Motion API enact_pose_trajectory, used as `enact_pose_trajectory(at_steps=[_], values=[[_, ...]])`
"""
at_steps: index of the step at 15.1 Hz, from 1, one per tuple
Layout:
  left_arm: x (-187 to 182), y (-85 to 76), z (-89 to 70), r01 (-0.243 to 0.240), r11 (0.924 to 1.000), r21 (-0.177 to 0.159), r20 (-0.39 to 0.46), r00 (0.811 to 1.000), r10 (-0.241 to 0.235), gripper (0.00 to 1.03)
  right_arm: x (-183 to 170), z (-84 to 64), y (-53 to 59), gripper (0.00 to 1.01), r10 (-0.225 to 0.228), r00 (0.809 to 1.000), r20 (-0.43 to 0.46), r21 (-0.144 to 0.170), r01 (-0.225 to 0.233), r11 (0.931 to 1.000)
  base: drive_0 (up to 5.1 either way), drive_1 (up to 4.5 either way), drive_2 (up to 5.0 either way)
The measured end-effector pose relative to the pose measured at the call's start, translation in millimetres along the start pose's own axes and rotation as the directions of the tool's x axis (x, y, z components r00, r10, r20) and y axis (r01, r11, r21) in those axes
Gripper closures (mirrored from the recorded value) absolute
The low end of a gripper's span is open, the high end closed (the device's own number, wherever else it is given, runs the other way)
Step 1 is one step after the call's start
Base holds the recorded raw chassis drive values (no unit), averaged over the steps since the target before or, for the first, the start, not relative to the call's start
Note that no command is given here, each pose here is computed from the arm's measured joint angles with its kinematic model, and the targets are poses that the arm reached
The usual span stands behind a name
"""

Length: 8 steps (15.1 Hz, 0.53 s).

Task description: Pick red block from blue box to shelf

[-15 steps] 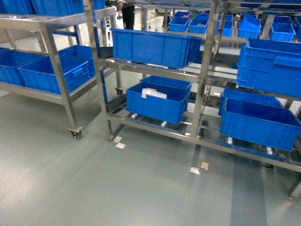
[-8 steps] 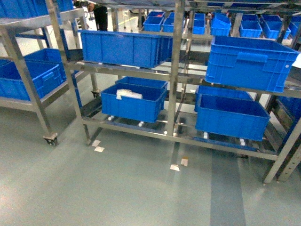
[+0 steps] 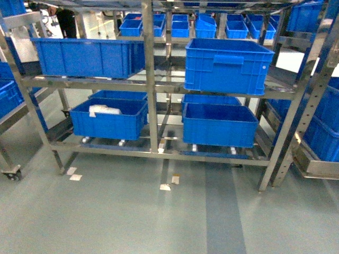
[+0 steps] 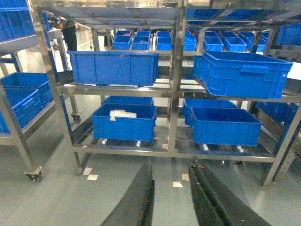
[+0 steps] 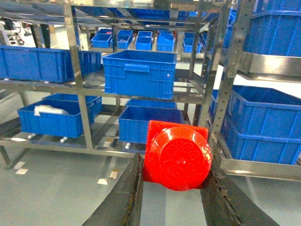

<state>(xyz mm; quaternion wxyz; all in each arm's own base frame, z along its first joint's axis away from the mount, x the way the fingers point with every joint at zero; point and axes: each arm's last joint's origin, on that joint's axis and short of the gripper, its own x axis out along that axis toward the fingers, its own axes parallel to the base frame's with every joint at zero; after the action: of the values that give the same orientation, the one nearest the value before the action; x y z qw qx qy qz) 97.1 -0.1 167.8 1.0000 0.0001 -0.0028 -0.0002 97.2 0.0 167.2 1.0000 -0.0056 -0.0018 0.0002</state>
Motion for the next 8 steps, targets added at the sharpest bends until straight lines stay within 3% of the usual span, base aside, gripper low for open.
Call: enact_pose_trajectory(at_steps=[5, 6, 7, 8], values=[[0.0, 0.0, 0.0, 0.001, 1.0000, 0.000, 0.000, 1.000, -0.001, 0.11, 0.0, 0.0, 0.0, 0.73, 0.000, 1.000, 0.000, 0.000, 0.000, 1.0000, -1.4, -1.36, -1.4], [0.0, 0.0, -0.1, 0.001, 1.0000, 0.000, -0.001, 1.000, -0.001, 0.03, 0.0, 0.0, 0.0, 0.73, 0.000, 1.000, 0.000, 0.000, 0.000, 1.0000, -1.4, -1.36, -1.4], [0.0, 0.0, -0.1, 0.000, 1.0000, 0.000, -0.001, 1.000, 0.000, 0.05, 0.0, 0.0, 0.0, 0.73, 0.000, 1.000, 0.000, 0.000, 0.000, 1.0000, -1.4, -1.36, -1.4], [0.0, 0.0, 0.1, 0.001, 1.0000, 0.000, 0.001, 1.000, -0.001, 0.05, 0.0, 0.0, 0.0, 0.73, 0.000, 1.000, 0.000, 0.000, 0.000, 1.0000, 0.0, 4.28, -4.4]])
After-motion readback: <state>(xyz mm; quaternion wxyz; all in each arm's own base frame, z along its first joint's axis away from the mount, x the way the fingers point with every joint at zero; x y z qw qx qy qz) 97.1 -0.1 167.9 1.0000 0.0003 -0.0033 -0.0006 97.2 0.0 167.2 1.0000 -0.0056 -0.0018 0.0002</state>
